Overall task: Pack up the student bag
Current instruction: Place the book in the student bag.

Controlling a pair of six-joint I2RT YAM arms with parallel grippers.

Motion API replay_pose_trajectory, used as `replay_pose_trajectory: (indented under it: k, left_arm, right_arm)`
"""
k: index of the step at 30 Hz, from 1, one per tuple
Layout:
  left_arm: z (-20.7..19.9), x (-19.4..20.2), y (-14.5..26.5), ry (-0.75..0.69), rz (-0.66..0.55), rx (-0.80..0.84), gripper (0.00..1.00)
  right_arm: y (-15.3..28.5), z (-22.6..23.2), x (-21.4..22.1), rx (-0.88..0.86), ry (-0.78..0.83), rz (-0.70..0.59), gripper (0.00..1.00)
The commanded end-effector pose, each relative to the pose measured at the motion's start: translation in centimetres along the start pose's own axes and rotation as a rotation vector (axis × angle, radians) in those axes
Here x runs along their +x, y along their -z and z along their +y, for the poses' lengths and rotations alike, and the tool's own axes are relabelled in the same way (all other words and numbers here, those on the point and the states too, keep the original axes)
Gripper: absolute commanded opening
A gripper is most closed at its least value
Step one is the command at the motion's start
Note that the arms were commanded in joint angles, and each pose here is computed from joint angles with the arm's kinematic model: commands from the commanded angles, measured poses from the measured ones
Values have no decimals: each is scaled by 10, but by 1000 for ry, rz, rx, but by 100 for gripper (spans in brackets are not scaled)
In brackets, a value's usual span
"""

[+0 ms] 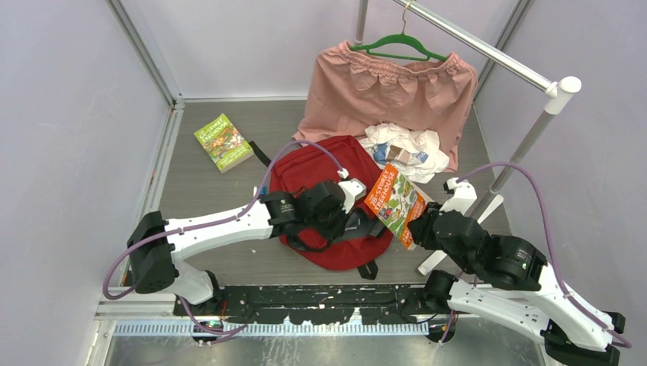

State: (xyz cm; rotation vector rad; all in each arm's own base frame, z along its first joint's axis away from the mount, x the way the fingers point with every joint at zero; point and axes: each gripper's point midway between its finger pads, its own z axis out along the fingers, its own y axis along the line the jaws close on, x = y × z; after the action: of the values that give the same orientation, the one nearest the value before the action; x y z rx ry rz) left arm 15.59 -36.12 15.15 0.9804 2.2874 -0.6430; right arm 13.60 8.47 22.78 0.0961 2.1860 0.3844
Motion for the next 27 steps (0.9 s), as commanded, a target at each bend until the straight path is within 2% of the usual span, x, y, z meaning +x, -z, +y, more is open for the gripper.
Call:
replay_pose_trajectory:
  k: [1,4,11,16,20,23,27]
  left_arm:
    - [-5,-27,15,7,-95,16,19]
    - [-7,-25,12,10,-82,26,31]
    - [-9,-27,12,14,-82,30,43]
    - [-8,-30,16,17,-98,24,45]
    - [-9,-29,17,15,-103,36,29]
    - [-9,-27,16,16,-99,37,2]
    - [-10,-26,16,17,-95,45,0]
  right_arm:
    - [4,17,-30,-64,-73,-110,1]
    - [5,17,-30,-64,-77,-110,1]
    - [7,15,-29,-66,-84,-110,1]
    - [8,15,-30,-70,-87,-114,1]
    - [7,15,-29,-71,-88,-111,1]
    - [7,16,-28,-72,-89,-110,1]
    - [5,16,-27,-71,-88,-106,1]
